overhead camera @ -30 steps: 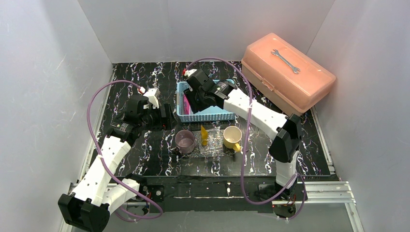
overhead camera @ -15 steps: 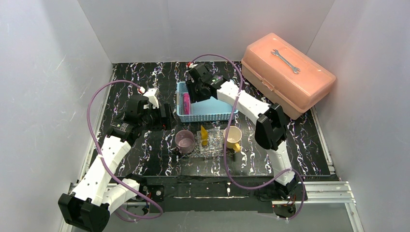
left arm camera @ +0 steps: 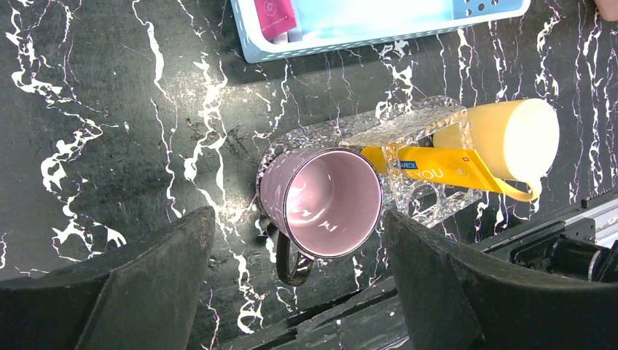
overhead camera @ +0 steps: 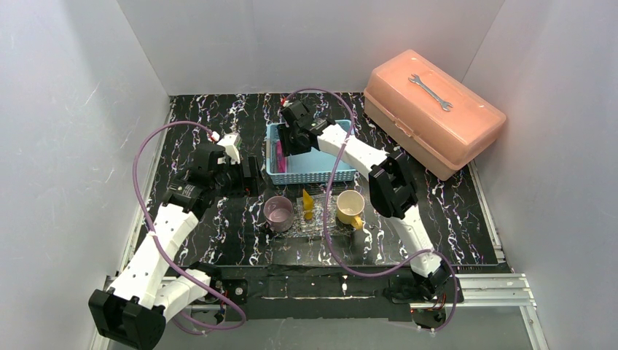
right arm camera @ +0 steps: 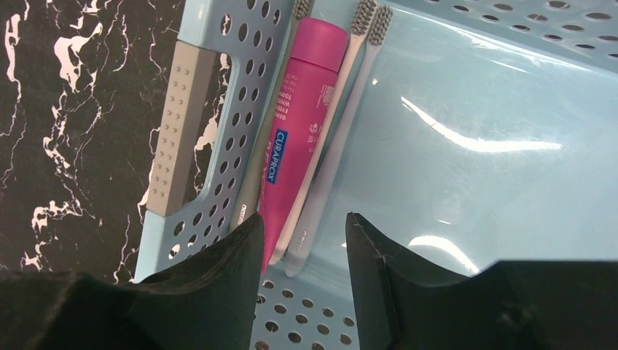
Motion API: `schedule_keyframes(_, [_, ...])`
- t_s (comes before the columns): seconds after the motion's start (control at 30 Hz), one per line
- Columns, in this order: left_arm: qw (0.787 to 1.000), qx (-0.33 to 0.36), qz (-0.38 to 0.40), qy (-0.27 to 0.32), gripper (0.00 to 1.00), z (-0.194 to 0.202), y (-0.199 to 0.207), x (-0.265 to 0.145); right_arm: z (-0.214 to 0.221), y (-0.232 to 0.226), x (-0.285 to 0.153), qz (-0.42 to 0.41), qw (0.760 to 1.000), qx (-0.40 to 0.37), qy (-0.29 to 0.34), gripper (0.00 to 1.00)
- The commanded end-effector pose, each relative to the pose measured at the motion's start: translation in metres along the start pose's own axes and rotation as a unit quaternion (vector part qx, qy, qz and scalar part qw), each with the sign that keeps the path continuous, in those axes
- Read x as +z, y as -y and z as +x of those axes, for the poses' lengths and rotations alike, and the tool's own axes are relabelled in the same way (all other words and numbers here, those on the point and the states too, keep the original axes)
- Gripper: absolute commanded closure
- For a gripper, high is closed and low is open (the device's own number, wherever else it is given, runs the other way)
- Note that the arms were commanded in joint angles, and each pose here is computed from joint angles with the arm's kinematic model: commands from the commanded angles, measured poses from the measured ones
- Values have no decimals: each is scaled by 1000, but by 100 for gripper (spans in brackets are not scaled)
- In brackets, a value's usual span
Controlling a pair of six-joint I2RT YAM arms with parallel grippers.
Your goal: Prepare toiletry sets of a toothbrush and toothpaste on the tray
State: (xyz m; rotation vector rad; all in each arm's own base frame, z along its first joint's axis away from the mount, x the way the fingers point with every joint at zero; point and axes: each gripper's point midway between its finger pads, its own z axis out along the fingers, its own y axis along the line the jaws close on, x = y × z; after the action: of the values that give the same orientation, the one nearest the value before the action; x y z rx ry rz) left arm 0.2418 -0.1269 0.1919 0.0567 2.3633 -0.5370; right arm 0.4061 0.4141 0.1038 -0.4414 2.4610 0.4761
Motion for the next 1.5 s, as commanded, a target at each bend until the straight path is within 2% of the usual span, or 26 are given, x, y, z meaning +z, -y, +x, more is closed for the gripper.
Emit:
schedule_keyframes(0.0, [1000, 5, -2, -7, 15, 3, -1, 1, -31, -15, 3, -36, 998, 12, 45, 46])
schedule_keyframes(0.63, [1000, 6, -5, -14, 15, 4, -2, 4, -29, -17, 48, -58, 997, 29, 52, 45])
schedule_keyframes(1.47, [1000, 10, -11, -12, 14, 3, -4, 3, -2, -5, 82, -39, 999, 32, 22, 57])
